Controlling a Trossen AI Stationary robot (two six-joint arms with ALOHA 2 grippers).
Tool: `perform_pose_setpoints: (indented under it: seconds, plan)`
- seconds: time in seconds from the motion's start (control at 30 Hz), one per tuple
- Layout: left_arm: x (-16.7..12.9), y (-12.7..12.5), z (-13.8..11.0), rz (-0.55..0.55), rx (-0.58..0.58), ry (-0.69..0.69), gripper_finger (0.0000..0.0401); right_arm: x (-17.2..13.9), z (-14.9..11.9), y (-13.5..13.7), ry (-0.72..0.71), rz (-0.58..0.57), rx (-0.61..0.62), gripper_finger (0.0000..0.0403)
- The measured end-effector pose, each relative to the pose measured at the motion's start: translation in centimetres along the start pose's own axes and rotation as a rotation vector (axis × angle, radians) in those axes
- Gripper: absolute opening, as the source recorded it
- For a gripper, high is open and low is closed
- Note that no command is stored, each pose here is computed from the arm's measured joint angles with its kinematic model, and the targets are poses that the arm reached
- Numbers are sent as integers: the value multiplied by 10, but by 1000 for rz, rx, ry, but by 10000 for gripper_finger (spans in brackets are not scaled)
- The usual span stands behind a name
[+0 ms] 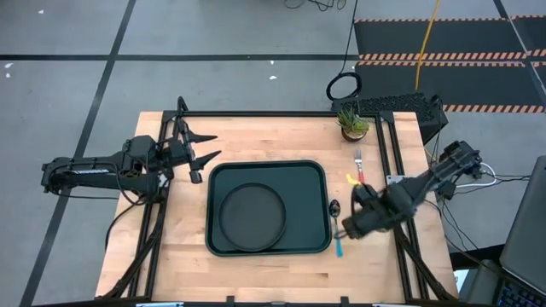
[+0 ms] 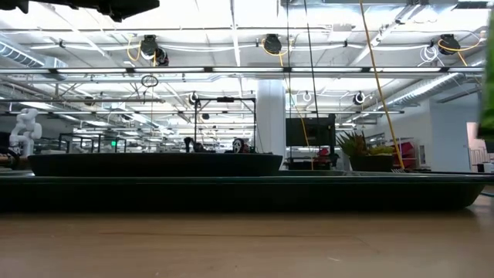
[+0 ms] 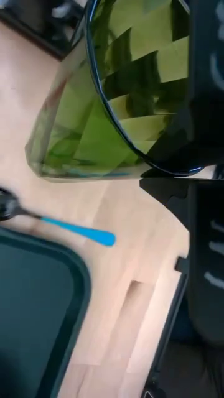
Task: Pick and place plate/cup/fork/spoon on tray
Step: Put the green cup to the top right of the black plate on the black tray
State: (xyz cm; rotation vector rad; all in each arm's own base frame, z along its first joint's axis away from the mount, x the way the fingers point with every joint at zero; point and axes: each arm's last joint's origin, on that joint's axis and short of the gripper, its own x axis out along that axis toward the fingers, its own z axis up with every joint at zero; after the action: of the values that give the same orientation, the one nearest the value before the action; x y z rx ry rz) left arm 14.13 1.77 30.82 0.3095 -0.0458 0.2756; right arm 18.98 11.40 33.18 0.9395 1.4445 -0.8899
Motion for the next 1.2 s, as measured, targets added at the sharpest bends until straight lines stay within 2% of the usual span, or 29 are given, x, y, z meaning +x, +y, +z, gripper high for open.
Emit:
perform_pose_setpoints:
  seconds: [0.4, 0.7, 0.83, 1.0, 1.2]
  plan:
    - [0, 0, 0, 0, 20, -1, 209, -5, 72, -1, -48, 11, -106, 0]
    - [0, 0, 1, 2, 30, -6, 209, 7, 127, 5, -2, -18, -265, 0]
    - [0, 0, 1, 3, 36, -5, 209, 3, 141, 7, -2, -17, -349, 0]
    - [0, 0, 1, 4, 42, -5, 209, -10, 153, 14, -70, -4, -474, 0]
    - [0, 0, 0, 9, 42, -3, 209, -10, 167, 39, -81, -44, -645, 0]
